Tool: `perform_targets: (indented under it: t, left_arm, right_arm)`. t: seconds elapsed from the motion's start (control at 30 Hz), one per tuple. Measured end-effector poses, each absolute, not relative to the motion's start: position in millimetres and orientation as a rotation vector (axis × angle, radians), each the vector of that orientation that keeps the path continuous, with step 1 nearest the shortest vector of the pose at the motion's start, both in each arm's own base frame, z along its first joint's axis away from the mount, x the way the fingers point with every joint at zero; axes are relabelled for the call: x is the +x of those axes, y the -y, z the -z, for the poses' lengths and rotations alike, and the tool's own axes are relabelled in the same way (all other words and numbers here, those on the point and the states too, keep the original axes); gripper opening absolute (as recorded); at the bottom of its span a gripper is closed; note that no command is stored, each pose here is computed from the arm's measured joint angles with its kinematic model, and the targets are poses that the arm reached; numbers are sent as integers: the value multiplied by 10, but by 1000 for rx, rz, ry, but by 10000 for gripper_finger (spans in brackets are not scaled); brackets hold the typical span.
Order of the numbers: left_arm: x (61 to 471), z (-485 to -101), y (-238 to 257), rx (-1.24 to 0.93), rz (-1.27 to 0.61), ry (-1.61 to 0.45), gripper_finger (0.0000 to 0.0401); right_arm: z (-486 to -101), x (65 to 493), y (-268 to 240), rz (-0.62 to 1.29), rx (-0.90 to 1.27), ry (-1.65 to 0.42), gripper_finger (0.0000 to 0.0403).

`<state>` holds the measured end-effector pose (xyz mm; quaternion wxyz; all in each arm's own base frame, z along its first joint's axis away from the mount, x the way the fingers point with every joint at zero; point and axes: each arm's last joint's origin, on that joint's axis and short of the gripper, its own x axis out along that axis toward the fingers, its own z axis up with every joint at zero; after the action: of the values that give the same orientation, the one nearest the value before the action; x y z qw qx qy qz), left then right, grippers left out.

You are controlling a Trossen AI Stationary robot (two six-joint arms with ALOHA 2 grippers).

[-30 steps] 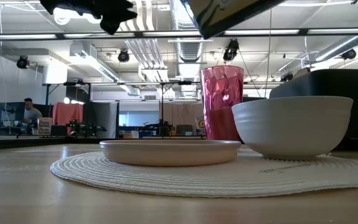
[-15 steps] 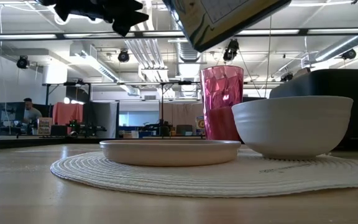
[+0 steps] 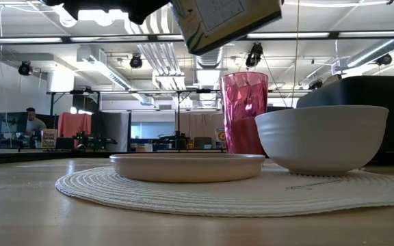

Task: Arrange a breakfast setting
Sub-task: Pour the cereal from the cereal box into the white bowl

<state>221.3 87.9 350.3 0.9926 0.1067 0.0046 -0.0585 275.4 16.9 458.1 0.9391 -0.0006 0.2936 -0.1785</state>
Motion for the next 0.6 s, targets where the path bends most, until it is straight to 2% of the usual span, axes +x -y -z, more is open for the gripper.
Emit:
perform_targets:
  t: [0.3,0.43,0.6]
  left_arm:
    - [2215,-3521,-899,245,39,0,275]
    - [2202,-3515,-894,250,37,-15,275]
    - [2155,-3490,-908,285,-64,-78,275]
  right_arm:
    - [-4570,2793,-149,360,-24,-601,151]
    - [-4640,2699,-140,368,-32,-594,151]
    - [-4760,2559,-138,349,-16,-548,151]
